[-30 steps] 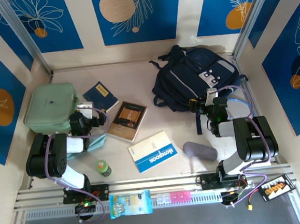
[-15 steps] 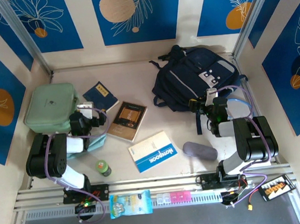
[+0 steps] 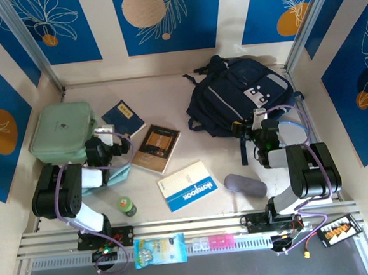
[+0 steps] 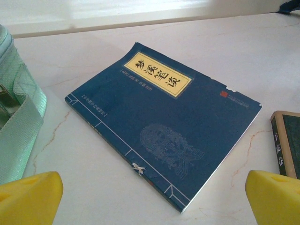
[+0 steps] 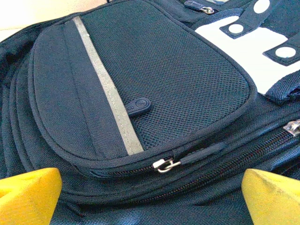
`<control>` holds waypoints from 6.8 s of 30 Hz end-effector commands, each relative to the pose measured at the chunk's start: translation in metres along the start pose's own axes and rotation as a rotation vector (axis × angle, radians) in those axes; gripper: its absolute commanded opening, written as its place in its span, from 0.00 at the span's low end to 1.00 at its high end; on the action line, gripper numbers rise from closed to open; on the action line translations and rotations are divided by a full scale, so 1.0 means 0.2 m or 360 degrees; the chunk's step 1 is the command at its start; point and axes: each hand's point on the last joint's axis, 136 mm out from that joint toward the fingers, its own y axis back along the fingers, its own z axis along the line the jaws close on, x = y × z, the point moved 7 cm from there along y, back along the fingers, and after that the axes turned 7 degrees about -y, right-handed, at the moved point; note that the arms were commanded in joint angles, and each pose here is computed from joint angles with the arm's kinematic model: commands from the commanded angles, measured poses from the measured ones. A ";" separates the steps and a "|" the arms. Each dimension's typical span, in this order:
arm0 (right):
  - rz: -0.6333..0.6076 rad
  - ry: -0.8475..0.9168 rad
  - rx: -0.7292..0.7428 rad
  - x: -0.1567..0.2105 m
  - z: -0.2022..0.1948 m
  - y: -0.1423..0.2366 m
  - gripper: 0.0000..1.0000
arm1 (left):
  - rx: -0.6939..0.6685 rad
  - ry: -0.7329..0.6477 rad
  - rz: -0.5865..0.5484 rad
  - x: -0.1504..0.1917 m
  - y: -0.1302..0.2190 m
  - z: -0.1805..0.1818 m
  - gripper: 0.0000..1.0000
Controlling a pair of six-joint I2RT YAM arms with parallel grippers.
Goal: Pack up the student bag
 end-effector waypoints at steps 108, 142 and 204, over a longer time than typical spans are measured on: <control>0.0760 -0.0741 -0.0391 -0.59 0.59 0.13 0.99 | 0.0103 0.0697 0.0767 -0.54 -0.26 -0.56 0.15; 0.0985 -0.1261 -0.0134 -0.10 0.19 -0.30 0.42 | 0.0682 0.0967 0.1019 -0.43 -0.31 -0.89 0.90; 0.0873 -0.1185 -0.1079 -0.70 0.84 0.07 0.00 | 0.0427 0.0226 0.0633 -0.87 -0.01 -1.59 0.23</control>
